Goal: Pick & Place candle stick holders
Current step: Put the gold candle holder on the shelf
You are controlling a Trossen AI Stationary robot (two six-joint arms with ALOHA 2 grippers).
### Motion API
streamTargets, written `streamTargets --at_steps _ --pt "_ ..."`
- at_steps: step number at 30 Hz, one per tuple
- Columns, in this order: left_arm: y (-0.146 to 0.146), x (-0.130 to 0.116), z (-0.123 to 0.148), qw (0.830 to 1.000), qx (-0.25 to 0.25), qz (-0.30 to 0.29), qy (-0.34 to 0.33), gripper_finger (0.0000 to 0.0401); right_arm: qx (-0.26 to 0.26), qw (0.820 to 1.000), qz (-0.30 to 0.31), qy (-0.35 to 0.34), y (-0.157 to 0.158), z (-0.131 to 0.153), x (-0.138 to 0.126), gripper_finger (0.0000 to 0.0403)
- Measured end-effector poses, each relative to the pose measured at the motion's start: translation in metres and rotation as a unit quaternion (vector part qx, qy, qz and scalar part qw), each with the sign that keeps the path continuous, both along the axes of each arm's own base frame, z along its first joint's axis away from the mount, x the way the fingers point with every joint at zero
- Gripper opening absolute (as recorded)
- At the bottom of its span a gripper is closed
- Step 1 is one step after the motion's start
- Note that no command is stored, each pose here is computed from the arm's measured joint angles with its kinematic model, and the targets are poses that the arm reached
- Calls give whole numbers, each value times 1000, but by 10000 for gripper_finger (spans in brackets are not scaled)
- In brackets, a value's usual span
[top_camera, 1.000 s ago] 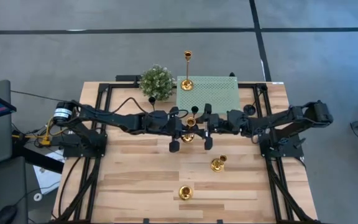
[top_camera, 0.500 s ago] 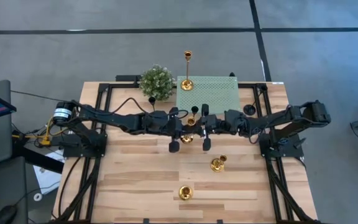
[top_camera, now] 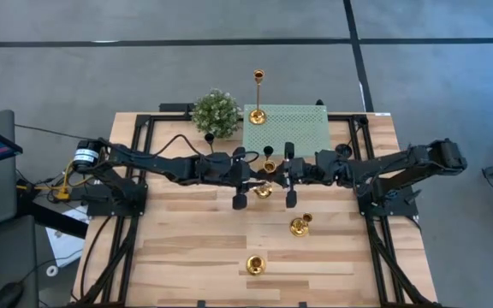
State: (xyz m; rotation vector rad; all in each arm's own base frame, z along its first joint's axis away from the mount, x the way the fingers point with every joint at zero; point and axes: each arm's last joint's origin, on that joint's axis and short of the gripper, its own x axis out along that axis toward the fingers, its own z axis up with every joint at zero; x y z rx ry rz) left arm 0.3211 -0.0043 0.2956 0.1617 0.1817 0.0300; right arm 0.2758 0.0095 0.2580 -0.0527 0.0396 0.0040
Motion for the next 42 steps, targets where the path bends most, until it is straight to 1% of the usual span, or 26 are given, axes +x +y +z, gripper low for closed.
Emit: streamTargets --at_steps 4,6,11,14,18,22,24,27,32,37,42 --pt "0 -8 9 1000 1 0 -10 113 -3 999 -27 32 1 2 -9 3" --pt "0 -13 18 1000 1 0 -27 122 -5 998 -39 38 2 5 -14 3" --pt "1 -39 35 1000 -3 0 -13 136 3 997 -64 45 6 15 -30 2" --pt "1 -55 43 1000 -29 3 -2 136 5 995 -81 50 8 21 -41 2" --pt "1 -72 47 997 -67 11 21 130 23 995 -89 49 9 30 -57 2" --pt "0 -82 47 996 -80 14 44 122 33 995 -86 22 8 43 -74 1" --pt "-1 -84 45 995 -81 13 56 119 29 996 -90 0 5 51 -81 1" --pt "-4 -84 43 994 -81 8 69 115 7 993 -119 -18 -7 59 -91 1" --pt "-7 -81 38 993 -80 4 83 111 -15 985 -173 -17 -31 61 -97 1" --pt "-7 -81 38 994 -78 2 82 111 -21 983 -181 -29 -59 61 -95 1" --pt "-7 -81 39 994 -72 0 81 106 -11 981 -185 -54 -90 62 -95 1"
